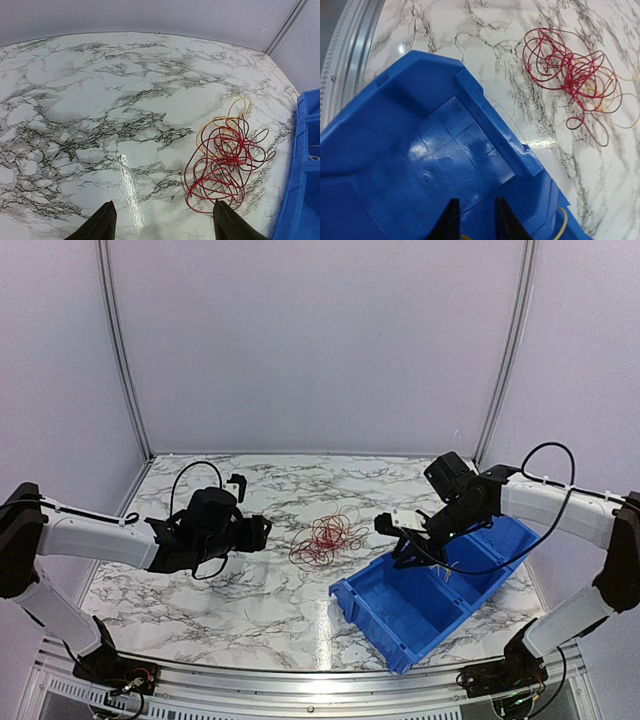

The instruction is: Untangle the cables

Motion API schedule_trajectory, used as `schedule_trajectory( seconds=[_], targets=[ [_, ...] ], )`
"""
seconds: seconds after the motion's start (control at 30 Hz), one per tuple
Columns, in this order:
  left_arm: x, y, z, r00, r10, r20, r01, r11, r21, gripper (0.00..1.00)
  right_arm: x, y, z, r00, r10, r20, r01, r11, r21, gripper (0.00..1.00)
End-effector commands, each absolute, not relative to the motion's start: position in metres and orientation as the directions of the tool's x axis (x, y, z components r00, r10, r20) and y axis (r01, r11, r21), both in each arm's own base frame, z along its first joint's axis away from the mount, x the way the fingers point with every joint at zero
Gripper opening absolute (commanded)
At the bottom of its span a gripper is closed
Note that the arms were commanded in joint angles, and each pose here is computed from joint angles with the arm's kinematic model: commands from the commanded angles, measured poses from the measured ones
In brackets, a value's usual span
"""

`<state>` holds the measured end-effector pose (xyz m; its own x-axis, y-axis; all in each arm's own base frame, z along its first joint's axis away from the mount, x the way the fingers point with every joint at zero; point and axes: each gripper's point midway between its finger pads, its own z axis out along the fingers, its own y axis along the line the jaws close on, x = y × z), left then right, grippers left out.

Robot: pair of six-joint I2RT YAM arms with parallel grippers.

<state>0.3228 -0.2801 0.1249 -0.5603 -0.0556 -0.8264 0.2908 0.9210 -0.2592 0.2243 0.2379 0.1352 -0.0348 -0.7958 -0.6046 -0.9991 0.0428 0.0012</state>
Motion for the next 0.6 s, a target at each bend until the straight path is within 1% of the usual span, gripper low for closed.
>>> schedule_trajectory(
  seconds=[0.0,0.03,0.07,0.23,0.33,0.43,0.57],
  targets=[
    [0.326,-0.284,0.127,-0.554,-0.063,-0.830,0.292,0.919,-0.264,0.69,0.220,0.250,0.145,-0.030,-0.769,-0.638,-0.999,0.003,0.044,0.10],
    [0.326,-0.284,0.127,-0.554,-0.062,-0.830,0.293,0.919,-0.264,0.69,0.223,0.251,0.148,-0.032,-0.768,-0.640,-0.999,0.009,0.039,0.01],
    [0.325,-0.284,0.127,-0.555,-0.062,-0.829,0.292,0.919,-0.264,0.69,0.226,0.251,0.152,-0.031,-0.767,-0.641,-0.999,0.016,0.029,0.00],
    [0.325,-0.283,0.125,-0.558,-0.062,-0.827,0.288,0.921,-0.263,0.69,0.253,0.244,0.180,-0.060,-0.731,-0.680,-0.995,0.097,-0.017,0.00],
    [0.325,-0.283,0.124,-0.560,-0.064,-0.826,0.287,0.920,-0.265,0.69,0.275,0.232,0.192,-0.118,-0.714,-0.690,-0.982,0.186,-0.025,0.00],
    [0.324,-0.283,0.122,-0.563,-0.061,-0.824,0.286,0.921,-0.264,0.69,0.282,0.210,0.191,-0.179,-0.732,-0.657,-0.968,0.250,-0.015,0.00],
    [0.325,-0.283,0.119,-0.566,-0.057,-0.822,0.284,0.923,-0.260,0.69,0.265,0.180,0.175,-0.221,-0.794,-0.566,-0.963,0.271,-0.004,0.00]
  ],
)
